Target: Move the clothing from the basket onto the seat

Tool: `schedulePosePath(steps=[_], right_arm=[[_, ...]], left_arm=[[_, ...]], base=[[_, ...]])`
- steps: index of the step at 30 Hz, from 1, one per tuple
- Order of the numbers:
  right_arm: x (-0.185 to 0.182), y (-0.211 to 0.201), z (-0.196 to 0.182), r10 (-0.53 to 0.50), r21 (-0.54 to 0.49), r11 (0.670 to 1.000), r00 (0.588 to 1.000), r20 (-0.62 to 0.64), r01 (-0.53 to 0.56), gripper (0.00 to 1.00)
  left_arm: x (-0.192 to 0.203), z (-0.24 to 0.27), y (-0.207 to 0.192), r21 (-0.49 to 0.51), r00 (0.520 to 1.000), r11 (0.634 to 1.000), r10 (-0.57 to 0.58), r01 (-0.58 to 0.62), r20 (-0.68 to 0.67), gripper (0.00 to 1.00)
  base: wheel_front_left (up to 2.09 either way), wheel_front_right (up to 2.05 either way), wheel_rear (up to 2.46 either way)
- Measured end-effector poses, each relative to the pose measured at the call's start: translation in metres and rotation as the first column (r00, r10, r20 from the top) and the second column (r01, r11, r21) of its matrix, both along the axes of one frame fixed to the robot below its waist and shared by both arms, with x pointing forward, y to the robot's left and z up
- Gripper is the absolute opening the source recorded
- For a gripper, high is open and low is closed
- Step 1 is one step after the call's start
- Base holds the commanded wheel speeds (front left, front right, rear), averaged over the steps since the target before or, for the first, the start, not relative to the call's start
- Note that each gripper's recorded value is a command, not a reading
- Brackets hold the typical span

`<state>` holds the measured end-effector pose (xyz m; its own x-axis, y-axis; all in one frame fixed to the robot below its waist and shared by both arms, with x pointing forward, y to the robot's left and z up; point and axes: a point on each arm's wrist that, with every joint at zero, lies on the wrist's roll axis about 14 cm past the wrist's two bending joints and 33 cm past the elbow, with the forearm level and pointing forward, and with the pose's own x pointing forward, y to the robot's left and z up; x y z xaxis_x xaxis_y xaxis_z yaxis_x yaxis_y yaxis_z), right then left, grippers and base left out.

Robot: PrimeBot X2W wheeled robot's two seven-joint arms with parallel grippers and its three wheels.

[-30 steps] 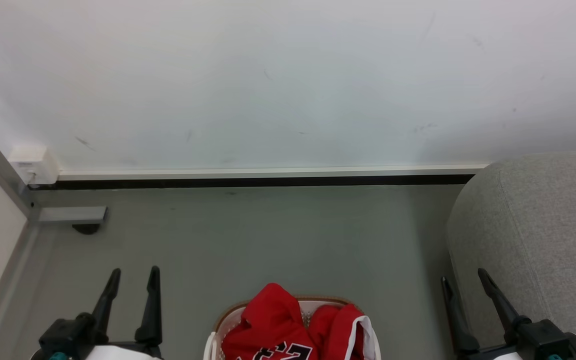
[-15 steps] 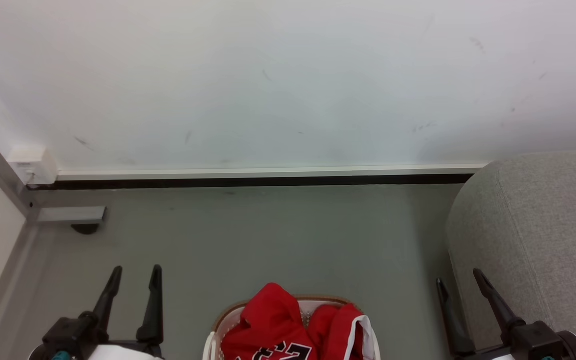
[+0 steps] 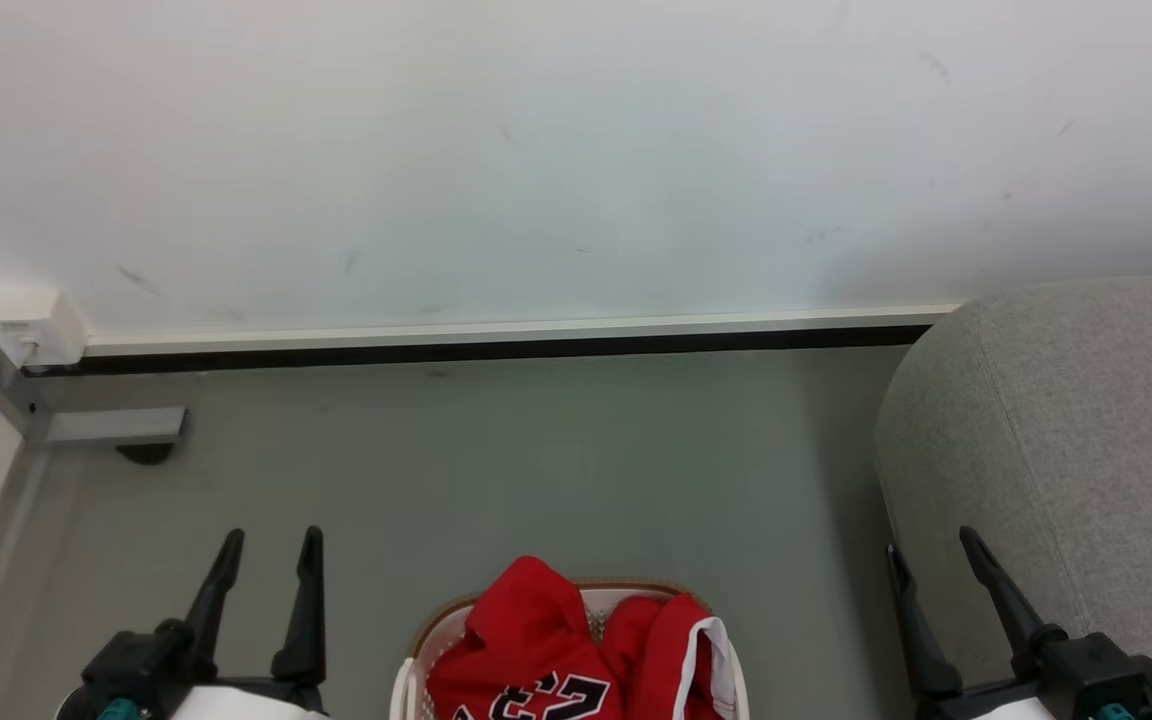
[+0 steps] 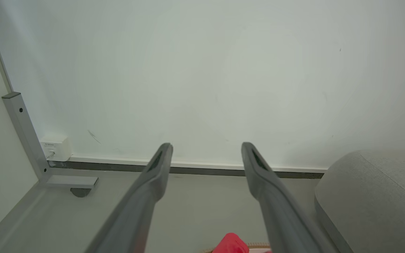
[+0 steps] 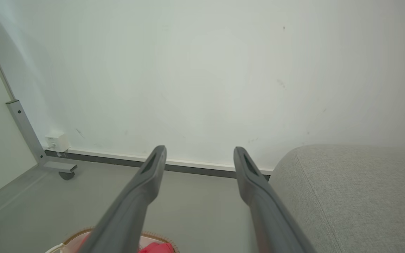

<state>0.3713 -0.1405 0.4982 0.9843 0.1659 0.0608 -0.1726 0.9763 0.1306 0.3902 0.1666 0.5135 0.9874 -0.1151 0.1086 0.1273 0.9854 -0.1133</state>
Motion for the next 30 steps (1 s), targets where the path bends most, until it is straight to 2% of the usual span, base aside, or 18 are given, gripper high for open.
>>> schedulePosePath(steps=[11, 18, 22, 30], right_arm=[[0.004, -0.023, -0.003, -0.069, 0.014, 0.997, 0.998, -0.012, 0.070, 1.00], [0.011, -0.039, -0.007, -0.117, 0.009, 0.993, 0.993, -0.022, 0.118, 1.00], [0.016, -0.052, -0.009, -0.154, 0.004, 0.988, 0.988, -0.026, 0.154, 1.00], [0.032, -0.083, -0.006, -0.237, 0.001, 0.971, 0.971, -0.010, 0.237, 1.00]], left_arm=[[0.020, -0.027, -0.033, -0.017, 0.990, 0.994, -0.113, 0.112, -0.080, 1.00], [0.027, -0.082, -0.067, -0.018, 0.940, 0.969, -0.243, 0.246, -0.241, 1.00], [0.029, -0.121, -0.084, -0.010, 0.882, 0.943, -0.314, 0.332, -0.352, 1.00], [0.016, -0.206, -0.116, -0.006, 0.679, 0.836, -0.449, 0.548, -0.580, 1.00]], base=[[0.00, 0.00, 0.00], [0.00, 0.00, 0.00], [0.00, 0.00, 0.00], [0.00, 0.00, 0.00]])
